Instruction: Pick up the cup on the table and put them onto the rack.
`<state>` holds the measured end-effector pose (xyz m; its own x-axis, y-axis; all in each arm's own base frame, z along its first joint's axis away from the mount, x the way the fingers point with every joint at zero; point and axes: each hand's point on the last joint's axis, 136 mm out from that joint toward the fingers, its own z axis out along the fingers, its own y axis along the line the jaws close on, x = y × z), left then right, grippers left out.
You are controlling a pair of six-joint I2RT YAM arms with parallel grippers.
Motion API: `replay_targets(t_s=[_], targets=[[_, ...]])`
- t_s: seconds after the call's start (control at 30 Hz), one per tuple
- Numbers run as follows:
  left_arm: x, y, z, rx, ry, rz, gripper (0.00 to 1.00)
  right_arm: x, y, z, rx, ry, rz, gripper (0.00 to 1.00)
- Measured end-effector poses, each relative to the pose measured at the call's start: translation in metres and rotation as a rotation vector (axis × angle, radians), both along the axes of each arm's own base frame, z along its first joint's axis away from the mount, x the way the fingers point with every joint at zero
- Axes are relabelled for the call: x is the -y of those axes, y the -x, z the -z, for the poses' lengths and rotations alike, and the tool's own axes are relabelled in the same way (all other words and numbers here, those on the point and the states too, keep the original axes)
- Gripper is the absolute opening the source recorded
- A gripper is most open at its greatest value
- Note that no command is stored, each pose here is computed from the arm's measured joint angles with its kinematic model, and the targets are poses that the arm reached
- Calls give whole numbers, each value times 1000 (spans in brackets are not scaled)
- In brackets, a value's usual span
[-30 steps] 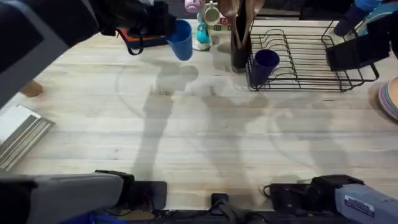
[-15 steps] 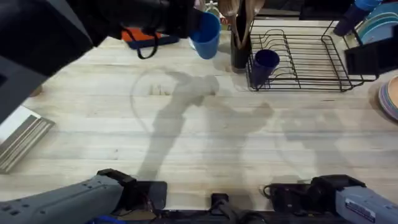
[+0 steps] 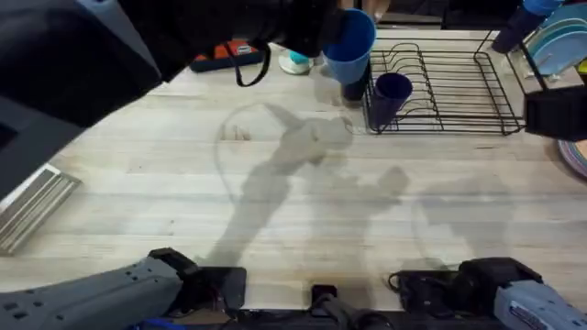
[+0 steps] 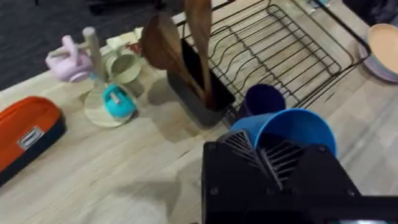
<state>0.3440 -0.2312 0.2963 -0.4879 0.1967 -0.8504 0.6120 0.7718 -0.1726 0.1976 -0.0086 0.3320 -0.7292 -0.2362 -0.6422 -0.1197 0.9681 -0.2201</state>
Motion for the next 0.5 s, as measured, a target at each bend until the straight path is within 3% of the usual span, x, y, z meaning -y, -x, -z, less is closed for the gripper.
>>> replay_targets(t_s=[0.5], targets=[[46,11,-22,85,53,108,39,-4,6,34,15,-37,-1,992]])
